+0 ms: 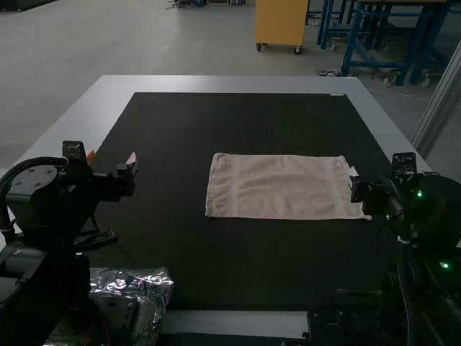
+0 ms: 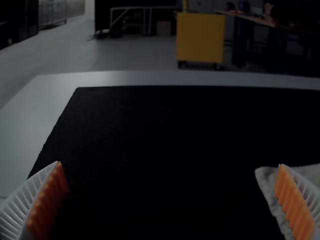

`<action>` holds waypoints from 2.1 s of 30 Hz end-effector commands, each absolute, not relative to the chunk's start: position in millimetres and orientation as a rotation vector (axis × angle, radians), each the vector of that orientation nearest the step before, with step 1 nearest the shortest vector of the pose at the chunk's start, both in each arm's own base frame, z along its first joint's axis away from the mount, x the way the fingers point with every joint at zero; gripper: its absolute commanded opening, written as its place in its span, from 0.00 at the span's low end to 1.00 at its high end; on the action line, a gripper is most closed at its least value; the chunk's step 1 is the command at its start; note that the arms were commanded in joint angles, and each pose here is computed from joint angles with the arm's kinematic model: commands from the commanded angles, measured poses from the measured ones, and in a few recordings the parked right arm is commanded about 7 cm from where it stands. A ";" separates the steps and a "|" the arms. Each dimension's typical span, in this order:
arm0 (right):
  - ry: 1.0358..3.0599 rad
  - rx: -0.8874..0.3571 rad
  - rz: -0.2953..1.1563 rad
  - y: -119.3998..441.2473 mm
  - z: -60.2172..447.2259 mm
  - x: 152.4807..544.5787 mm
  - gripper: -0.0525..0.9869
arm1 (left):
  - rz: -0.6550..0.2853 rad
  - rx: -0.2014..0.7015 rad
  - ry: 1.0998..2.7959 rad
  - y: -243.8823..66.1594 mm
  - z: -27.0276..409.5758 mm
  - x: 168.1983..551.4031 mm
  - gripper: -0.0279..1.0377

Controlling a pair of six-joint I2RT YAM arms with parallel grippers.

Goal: Fold the towel.

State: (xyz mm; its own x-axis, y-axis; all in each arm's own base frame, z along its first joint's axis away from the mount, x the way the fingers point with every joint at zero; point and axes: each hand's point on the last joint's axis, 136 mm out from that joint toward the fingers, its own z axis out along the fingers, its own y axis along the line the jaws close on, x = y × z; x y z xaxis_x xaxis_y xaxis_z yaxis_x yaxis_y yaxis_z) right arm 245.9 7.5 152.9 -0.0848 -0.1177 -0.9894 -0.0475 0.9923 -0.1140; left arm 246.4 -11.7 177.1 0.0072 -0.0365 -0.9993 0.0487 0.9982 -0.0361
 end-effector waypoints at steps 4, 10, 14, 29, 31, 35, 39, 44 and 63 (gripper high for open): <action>1.664 -0.146 -0.044 10.8 149.2 245.4 0.93 | -0.061 -0.008 1.563 -8.4 175.0 246.8 0.94; 1.664 -0.146 -0.044 10.8 149.2 245.4 0.93 | -0.061 -0.008 1.562 -8.4 175.8 246.7 0.94; 1.664 -0.146 -0.044 10.8 149.2 245.4 0.93 | -0.060 -0.007 1.562 -8.4 175.4 246.8 0.94; 1.662 -0.146 -0.044 10.8 149.5 245.4 0.93 | -0.061 -0.008 1.562 -8.4 175.8 246.7 0.94; 1.658 -0.144 -0.041 11.1 150.7 245.5 0.93 | -0.060 -0.007 1.560 -8.4 176.1 246.7 0.94; 1.660 -0.156 -0.044 11.7 149.9 245.4 0.93 | -0.060 -0.007 1.562 -8.4 175.8 246.7 0.94; 1.643 -0.220 -0.121 9.9 152.9 245.6 0.93 | -0.059 -0.005 1.556 -8.4 177.3 246.7 0.94; 1.522 -0.498 -0.294 22.7 168.0 245.4 0.93 | 0.033 0.079 1.469 -8.4 197.6 245.6 0.93; 1.213 -0.214 -0.203 4.4 277.9 227.1 0.93 | 0.298 0.186 1.144 -1.5 305.2 218.6 0.92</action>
